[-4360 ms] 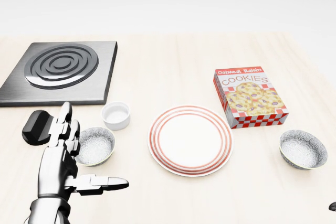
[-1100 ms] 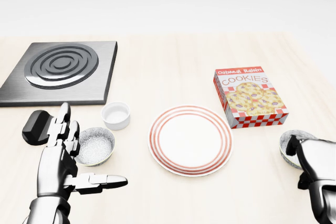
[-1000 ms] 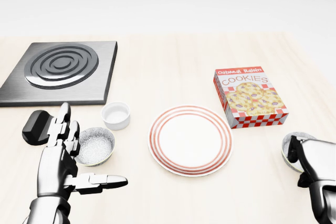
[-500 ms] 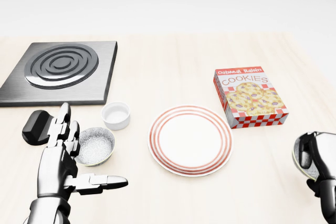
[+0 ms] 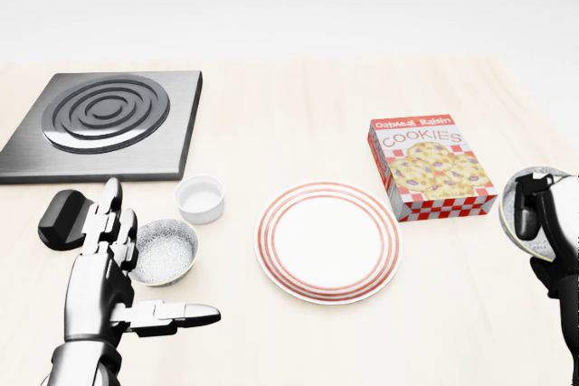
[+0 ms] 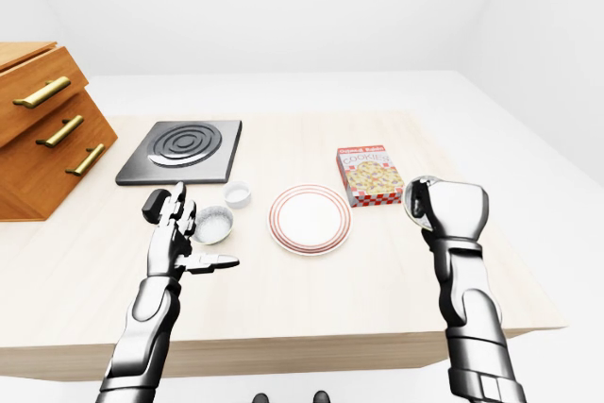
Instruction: Pick the akita bowl next to the plate and place it on the plate.
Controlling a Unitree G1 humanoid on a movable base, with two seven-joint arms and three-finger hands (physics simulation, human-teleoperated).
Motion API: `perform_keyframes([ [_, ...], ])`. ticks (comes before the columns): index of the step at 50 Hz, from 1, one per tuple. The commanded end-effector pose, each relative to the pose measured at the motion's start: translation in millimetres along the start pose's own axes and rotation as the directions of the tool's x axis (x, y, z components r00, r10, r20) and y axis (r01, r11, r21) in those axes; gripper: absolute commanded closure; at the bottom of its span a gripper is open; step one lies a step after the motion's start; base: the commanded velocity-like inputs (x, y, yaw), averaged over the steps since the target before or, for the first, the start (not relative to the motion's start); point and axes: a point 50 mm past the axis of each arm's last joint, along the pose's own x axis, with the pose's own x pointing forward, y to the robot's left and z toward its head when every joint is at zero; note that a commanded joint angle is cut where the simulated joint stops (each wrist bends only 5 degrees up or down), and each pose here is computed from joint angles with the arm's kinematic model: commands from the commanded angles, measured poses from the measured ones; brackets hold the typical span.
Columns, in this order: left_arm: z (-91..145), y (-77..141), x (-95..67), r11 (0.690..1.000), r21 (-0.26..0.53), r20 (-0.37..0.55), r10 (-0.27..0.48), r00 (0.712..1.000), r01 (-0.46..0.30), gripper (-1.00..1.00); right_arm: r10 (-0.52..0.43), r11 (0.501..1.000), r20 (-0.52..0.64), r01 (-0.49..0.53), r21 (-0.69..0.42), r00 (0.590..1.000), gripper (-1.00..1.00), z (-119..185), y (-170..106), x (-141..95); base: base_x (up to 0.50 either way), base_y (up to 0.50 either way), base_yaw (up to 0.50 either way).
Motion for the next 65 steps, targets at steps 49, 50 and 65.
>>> perform_keyframes([
  [49, 1, 0, -0.1, 1.0, -0.001, 0.002, 0.0, 1.0, 0.0, -1.0, -0.053, 0.971, 0.365, -0.037, 0.237, 0.93, 1.0, 141, -79, 34, 0.0, 0.0, 0.0],
  [50, 0, 0, 0.0, 1.0, -0.002, 0.002, 0.0, 1.0, 0.0, -1.0, -0.046, 0.97, 0.382, -0.051, 0.238, 0.923, 1.0, 149, -76, 35, 0.0, 0.0, 0.0],
  [65, 2, 0, 0.4, 1.0, -0.003, 0.002, -0.001, 1.0, 0.001, -1.0, 0.037, 0.968, 0.427, -0.138, 0.209, 0.903, 1.0, 181, -41, 42, 0.0, 0.0, 0.0],
])
